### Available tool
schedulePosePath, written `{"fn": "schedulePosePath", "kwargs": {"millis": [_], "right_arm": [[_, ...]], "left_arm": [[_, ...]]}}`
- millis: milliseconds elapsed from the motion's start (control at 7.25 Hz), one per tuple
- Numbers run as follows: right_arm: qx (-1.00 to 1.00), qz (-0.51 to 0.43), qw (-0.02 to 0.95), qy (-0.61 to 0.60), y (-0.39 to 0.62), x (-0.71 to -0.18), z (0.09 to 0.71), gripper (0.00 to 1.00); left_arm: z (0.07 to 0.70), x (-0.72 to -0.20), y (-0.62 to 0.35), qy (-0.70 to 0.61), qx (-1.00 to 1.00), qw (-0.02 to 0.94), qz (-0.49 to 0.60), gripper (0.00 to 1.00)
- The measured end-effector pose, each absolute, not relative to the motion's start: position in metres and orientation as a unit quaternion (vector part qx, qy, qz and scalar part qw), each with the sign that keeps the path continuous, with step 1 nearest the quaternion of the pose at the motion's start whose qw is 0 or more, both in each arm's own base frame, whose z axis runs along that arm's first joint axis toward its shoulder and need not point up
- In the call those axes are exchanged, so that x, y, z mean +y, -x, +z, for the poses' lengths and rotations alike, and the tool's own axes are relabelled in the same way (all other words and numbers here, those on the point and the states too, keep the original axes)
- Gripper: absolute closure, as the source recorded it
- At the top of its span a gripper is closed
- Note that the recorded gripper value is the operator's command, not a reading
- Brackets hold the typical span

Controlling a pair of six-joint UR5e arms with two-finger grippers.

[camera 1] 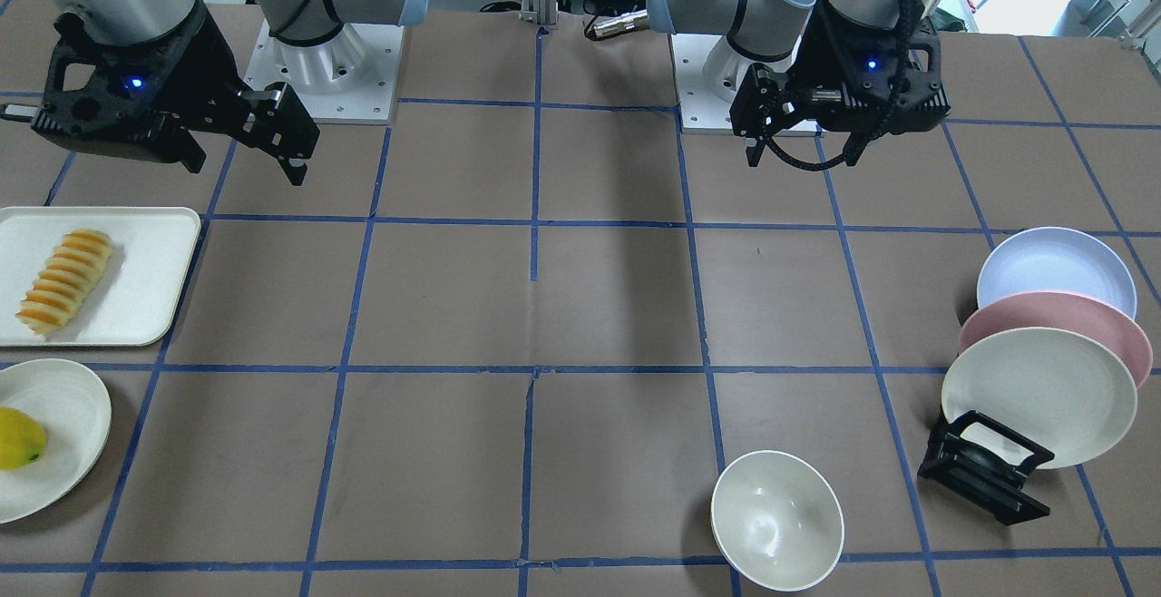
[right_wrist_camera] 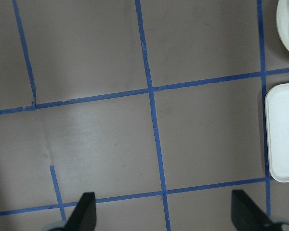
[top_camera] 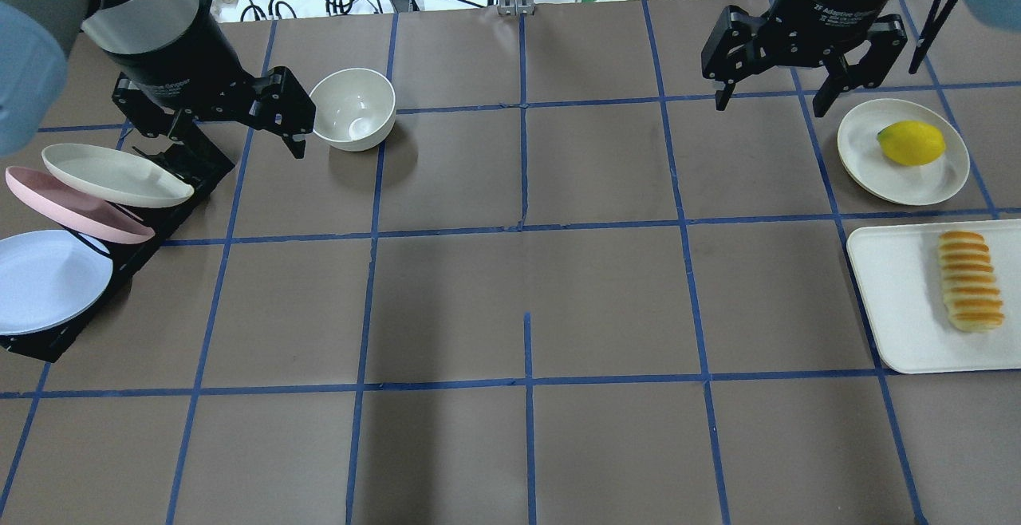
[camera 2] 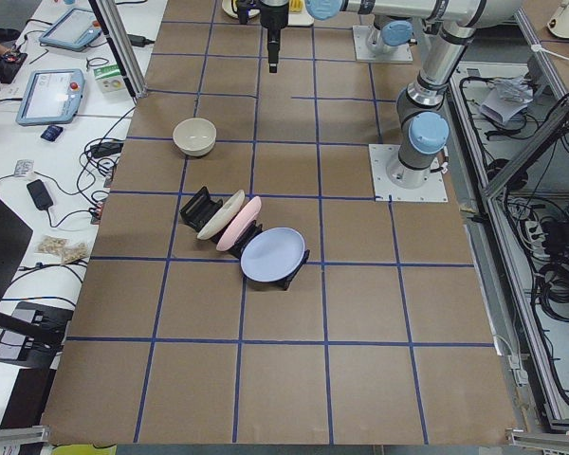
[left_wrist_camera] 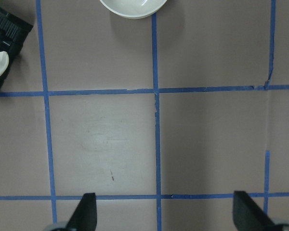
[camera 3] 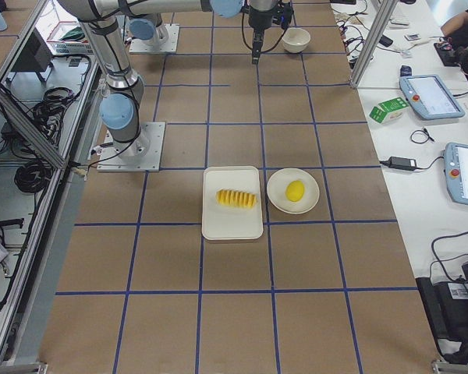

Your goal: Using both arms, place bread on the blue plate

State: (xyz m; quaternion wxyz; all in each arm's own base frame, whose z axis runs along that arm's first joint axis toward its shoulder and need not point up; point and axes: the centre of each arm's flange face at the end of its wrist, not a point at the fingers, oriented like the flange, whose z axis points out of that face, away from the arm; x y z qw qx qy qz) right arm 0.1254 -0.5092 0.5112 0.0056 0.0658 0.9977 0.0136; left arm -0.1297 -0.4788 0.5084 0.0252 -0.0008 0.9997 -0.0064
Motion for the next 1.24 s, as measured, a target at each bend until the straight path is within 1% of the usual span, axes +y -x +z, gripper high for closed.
{"fn": "schedulePosePath", "kwargs": {"millis": [552,690,966,1241], "right_arm": [[0.998,0.015,0.005,-0.068,-0.121,-0.510,0.510,0.00],[0.998,0.014,0.005,-0.069,-0.121,-0.511,0.510,0.00],[0.998,0.011,0.005,-0.067,-0.120,-0.513,0.509,0.00],[0.998,0.021,-0.008,-0.061,-0.107,-0.522,0.498,0.00]], "left_arm": [[0.507,-0.478,0.127,-0.013,0.999,0.034,-0.003,0.00],[0.506,-0.478,0.109,-0.015,0.999,0.050,0.009,0.00],[0.497,-0.482,0.012,-0.012,0.996,0.070,0.058,0.00],[0.485,-0.484,-0.115,-0.011,0.996,0.051,0.065,0.00]]}}
